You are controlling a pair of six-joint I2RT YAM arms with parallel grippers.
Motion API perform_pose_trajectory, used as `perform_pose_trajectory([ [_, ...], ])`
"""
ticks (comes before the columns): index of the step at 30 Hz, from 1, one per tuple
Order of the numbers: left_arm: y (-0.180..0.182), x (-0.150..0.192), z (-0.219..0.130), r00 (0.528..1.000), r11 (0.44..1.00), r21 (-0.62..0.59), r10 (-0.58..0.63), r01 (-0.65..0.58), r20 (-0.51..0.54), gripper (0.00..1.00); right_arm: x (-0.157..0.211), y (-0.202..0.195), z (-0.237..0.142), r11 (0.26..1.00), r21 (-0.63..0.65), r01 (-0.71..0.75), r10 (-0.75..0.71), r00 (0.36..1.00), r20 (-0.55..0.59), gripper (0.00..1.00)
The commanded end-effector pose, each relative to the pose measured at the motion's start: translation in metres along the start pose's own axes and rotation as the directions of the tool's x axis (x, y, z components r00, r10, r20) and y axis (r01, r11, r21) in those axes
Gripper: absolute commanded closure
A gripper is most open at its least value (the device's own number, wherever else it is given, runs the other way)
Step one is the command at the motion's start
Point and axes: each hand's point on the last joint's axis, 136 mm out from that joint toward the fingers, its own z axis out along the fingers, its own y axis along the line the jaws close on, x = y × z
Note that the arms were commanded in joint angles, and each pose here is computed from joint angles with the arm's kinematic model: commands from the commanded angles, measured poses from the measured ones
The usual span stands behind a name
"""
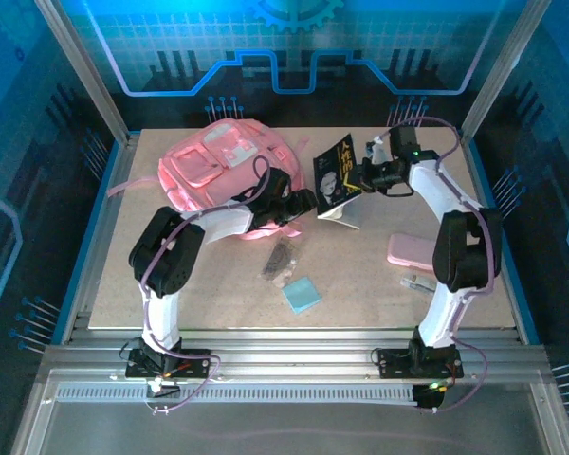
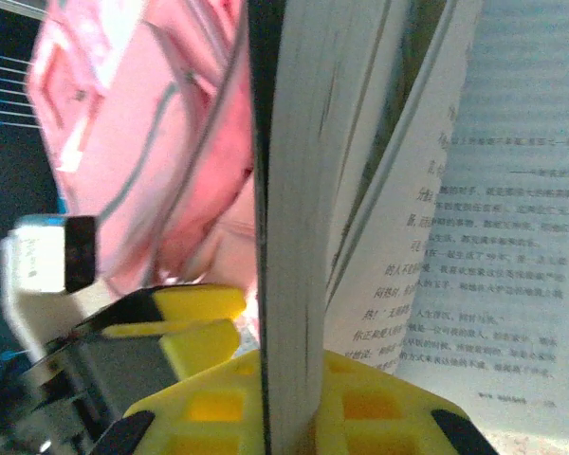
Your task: Pack the student bag
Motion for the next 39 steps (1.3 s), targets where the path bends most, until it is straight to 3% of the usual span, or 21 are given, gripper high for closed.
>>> perform_pose_trajectory([
  [1,-0.043,-0.028,-0.017,0.990,0.959,0.264,-0.123,0.101,0.070,0.17,-0.001,0.043,-0.032,0.980,-0.196,0.029,-0.025,0.999,0.023,1.00],
  [7,-0.069,-0.041,-0.028,0.973,0.887,0.438,-0.208,0.147,0.095,0.16,0.003,0.062,-0.041,0.955,-0.295,0.036,-0.028,0.999,0.033,1.00],
  [15,-0.078,-0.036,-0.032,0.969,0.850,0.497,-0.238,0.172,0.072,0.19,0.014,0.059,-0.020,0.909,-0.416,-0.022,0.026,1.000,0.003,1.00],
  [19,-0.079,-0.034,-0.031,0.967,0.831,0.524,-0.249,0.184,0.056,0.38,0.019,0.052,-0.010,0.908,-0.416,-0.043,0.040,0.999,-0.016,1.00],
  [22,-0.082,-0.035,-0.036,0.969,0.830,0.531,-0.239,0.167,0.069,0.69,0.021,0.044,-0.005,0.917,-0.396,-0.059,0.052,0.998,-0.027,1.00],
  [26,-0.087,-0.039,-0.042,0.972,0.833,0.535,-0.220,0.142,0.085,1.00,0.020,0.038,-0.001,0.926,-0.372,-0.069,0.060,0.998,-0.035,1.00],
  [29,-0.092,-0.041,-0.041,0.974,0.836,0.531,-0.212,0.136,0.084,1.00,0.019,0.034,0.002,0.941,-0.330,-0.079,0.070,0.997,-0.038,1.00],
  [30,-0.093,-0.042,-0.042,0.974,0.835,0.533,-0.210,0.133,0.087,1.00,0.018,0.031,0.001,0.947,-0.310,-0.083,0.076,0.996,-0.037,0.93],
  [31,-0.094,-0.045,-0.043,0.973,0.837,0.531,-0.212,0.132,0.093,1.00,0.017,0.028,0.001,0.954,-0.285,-0.089,0.083,0.996,-0.035,0.79],
  [32,-0.095,-0.048,-0.044,0.972,0.839,0.529,-0.209,0.124,0.104,1.00,0.017,0.023,0.000,0.966,-0.242,-0.094,0.090,0.996,-0.027,0.54],
  [34,-0.095,-0.059,-0.046,0.967,0.856,0.504,-0.210,0.113,0.141,1.00,0.016,0.015,-0.003,0.981,-0.168,-0.098,0.099,0.995,0.002,0.16],
  [35,-0.095,-0.065,-0.048,0.964,0.869,0.485,-0.206,0.102,0.166,1.00,0.015,0.013,-0.006,0.985,-0.144,-0.098,0.101,0.995,0.018,0.02],
  [39,-0.089,-0.092,-0.058,0.930,0.906,0.418,-0.213,0.073,0.299,1.00,0.022,0.007,-0.012,0.984,-0.091,-0.151,0.156,0.986,0.059,0.00],
])
